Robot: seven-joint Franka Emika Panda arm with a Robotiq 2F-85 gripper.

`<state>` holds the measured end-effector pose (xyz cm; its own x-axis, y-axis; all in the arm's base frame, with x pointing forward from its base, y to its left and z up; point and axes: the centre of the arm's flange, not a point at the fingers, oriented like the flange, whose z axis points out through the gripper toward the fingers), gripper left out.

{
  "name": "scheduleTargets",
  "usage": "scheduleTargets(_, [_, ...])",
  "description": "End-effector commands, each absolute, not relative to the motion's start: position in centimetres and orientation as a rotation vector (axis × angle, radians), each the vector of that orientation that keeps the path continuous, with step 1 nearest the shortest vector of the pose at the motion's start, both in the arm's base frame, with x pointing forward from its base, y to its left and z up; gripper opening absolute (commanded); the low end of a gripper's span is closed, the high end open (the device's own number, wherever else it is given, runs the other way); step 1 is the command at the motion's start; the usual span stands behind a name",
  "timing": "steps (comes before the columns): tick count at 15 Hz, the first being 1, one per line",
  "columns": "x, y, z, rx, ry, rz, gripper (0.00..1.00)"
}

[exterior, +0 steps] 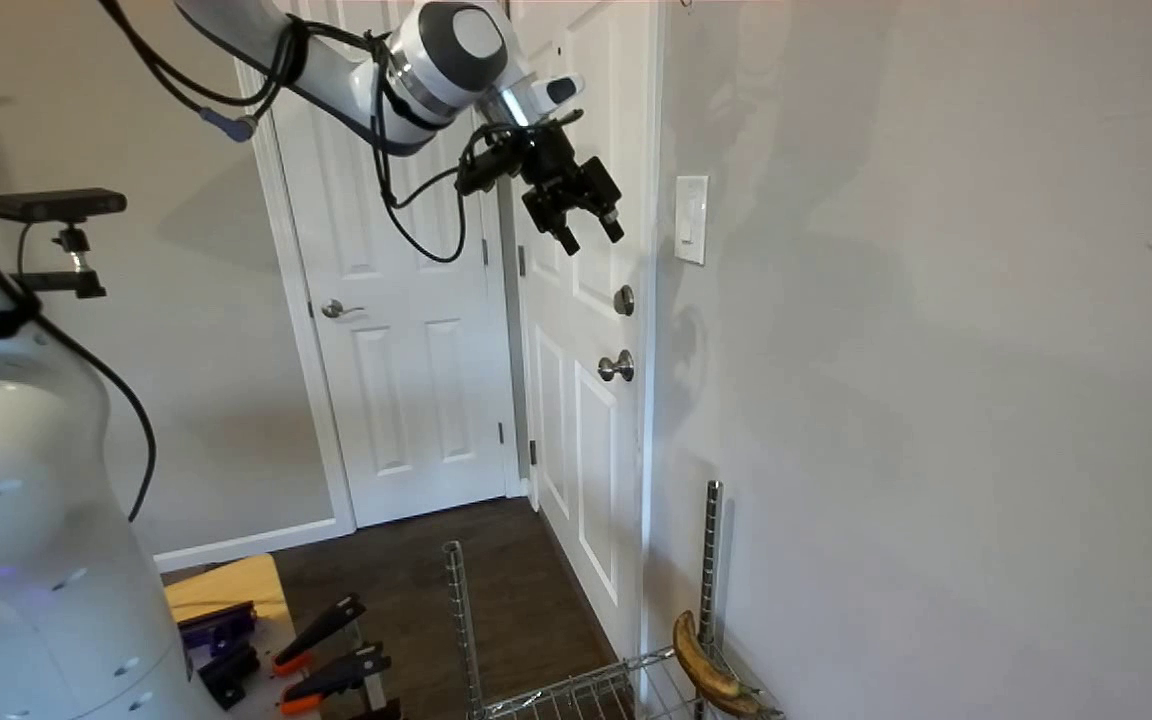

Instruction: Turn off the light switch

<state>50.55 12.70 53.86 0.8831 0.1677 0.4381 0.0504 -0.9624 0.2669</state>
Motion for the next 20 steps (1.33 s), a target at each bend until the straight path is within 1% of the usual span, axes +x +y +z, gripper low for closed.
scheduleTargets(1, [52.5,12.5,53.1,2.778,0.076,0.786,1.00])
scheduleTargets(11, [56.6,11.3,54.0,2.684,-0.133,1.014,1.00])
scheduleTargets(20, [61.8,9.4,53.0,2.676,-0.156,0.997,1.00])
